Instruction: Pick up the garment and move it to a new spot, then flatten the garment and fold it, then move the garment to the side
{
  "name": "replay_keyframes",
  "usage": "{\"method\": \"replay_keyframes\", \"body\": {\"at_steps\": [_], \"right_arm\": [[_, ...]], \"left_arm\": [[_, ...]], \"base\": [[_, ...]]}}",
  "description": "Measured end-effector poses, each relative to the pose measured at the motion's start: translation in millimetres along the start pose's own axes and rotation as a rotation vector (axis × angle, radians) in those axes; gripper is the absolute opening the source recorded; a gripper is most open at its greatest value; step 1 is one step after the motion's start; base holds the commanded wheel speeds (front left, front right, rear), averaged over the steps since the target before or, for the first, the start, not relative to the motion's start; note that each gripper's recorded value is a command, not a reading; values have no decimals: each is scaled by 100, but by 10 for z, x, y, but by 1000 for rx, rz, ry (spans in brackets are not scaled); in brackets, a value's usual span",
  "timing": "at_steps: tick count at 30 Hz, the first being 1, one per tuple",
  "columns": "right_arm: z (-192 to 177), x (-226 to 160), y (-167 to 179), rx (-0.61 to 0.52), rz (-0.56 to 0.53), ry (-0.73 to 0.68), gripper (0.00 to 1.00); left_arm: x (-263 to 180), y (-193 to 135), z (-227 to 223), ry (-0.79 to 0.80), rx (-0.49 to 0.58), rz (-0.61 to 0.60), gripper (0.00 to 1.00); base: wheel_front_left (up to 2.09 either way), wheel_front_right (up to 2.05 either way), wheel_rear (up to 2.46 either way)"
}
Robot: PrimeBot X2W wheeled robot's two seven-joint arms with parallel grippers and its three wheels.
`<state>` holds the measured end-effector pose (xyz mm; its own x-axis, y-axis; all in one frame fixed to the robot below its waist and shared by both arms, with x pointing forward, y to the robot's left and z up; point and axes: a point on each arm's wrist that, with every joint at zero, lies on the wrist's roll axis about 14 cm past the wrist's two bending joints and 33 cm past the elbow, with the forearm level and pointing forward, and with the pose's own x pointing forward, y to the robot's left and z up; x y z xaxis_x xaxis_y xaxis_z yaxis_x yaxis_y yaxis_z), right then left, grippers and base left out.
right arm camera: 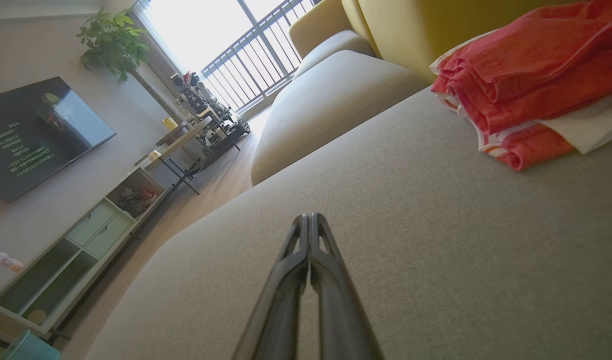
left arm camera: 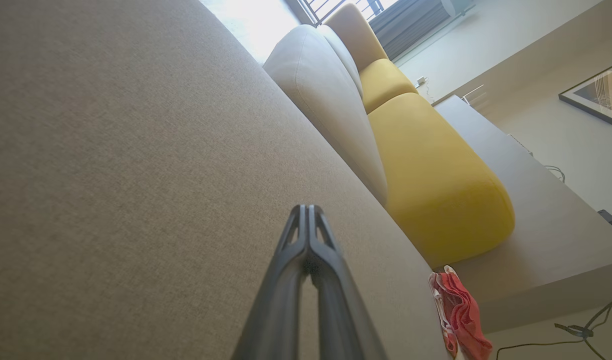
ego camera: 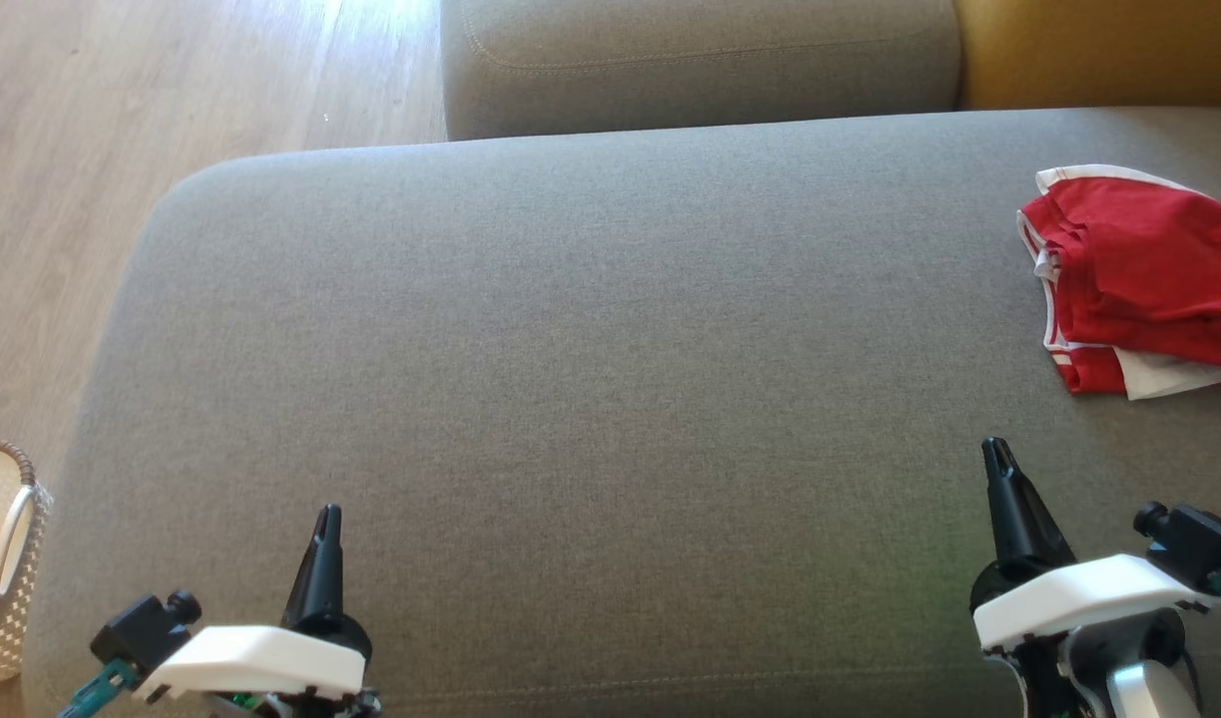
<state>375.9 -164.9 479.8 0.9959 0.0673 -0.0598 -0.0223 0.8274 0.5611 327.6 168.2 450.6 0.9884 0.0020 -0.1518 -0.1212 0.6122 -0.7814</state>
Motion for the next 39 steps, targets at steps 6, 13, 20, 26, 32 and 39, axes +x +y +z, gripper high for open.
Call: {"method": "replay_keyframes", "body": {"at_steps": [6, 13, 20, 26, 32, 39], "right_arm": [[26, 9, -33, 63, -14, -6, 0], [40, 6, -71, 153, -29, -6, 0], [41, -10, -121, 244, -47, -4, 0], [49, -23, -163, 321, -61, -8, 0], [64, -29, -205, 399, -73, -12, 0], [108, -8, -209, 490, -71, -23, 0]], "left_arm": [[30, 17, 43, -5, -43, 7, 0], [77, -10, 60, 1, -102, 2, 0], [100, 20, 90, 0, -164, 12, 0], [153, -28, 114, 3, -215, -3, 0], [171, -3, 124, 8, -267, 5, 0], [215, -23, 157, 7, -328, -1, 0]], "base": [[0, 0, 0], [0, 0, 0], [0, 0, 0], [0, 0, 0], [0, 0, 0], [0, 0, 0]]}}
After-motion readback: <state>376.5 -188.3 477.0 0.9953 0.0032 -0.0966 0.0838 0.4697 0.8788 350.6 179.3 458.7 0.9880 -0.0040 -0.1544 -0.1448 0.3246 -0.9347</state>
